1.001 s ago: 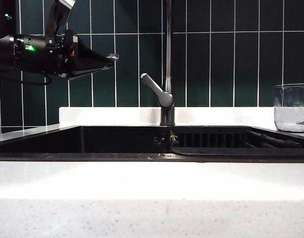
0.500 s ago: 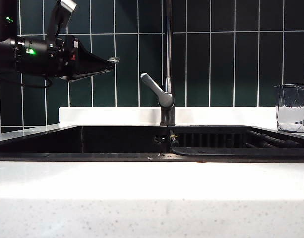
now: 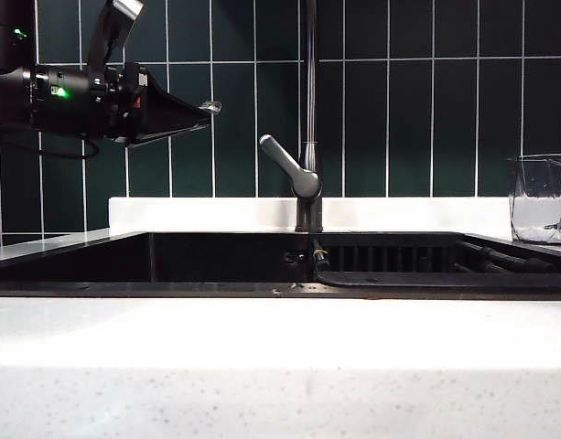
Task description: Pick up the mug next to the sink, go to the faucet to get some water, pour the water into the sink, and finally put the mug back to its place.
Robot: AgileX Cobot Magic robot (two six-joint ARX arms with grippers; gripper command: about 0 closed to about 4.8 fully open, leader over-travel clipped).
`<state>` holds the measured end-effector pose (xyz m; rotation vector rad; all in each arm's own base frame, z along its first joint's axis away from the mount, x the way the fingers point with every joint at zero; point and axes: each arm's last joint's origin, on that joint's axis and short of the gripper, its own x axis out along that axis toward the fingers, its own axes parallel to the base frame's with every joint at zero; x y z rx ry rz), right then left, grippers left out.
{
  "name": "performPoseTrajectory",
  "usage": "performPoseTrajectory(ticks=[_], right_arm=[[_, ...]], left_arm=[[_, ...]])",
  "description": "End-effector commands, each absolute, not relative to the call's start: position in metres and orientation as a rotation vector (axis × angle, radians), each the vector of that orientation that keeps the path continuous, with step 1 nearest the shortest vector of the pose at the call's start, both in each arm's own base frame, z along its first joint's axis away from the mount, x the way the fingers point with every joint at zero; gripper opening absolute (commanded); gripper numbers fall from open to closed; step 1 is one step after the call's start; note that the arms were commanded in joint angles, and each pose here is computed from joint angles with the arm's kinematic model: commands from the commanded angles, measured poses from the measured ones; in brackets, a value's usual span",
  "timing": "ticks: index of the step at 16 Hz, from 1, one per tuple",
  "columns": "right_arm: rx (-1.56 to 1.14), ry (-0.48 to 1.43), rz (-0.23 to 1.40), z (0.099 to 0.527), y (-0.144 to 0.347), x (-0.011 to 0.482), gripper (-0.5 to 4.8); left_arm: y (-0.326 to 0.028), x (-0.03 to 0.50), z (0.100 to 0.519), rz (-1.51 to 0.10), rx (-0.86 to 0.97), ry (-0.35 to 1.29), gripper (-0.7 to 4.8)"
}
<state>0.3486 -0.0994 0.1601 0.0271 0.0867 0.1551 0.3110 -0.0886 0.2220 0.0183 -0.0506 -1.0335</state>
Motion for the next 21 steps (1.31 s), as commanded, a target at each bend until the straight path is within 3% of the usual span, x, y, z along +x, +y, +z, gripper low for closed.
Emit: performPoseTrajectory(ticks=[1, 7, 15, 21], right_arm=[[0.029, 0.089, 0.16, 0.161, -0.099, 0.349, -0.08], [0.043, 0.083, 0.23, 0.166, -0.086, 0.35, -0.09], [0.021, 0.053, 0.271, 0.213, -0.065, 0.319, -0.09], [0.037, 0.106, 0.507, 0.23, 0.044, 0.319, -0.09]], left_arm=[[-0.089, 0.311, 0.225, -1.036, 0.026, -0.072, 0.52], [-0.089, 0.311, 0.225, -1.035, 0.033, -0.068, 0.52], [-0.09, 0.316, 0.211, -1.021, 0.024, -0.015, 0.52], [-0.09, 0.316, 0.212, -1.029, 0.027, -0.024, 0.52]])
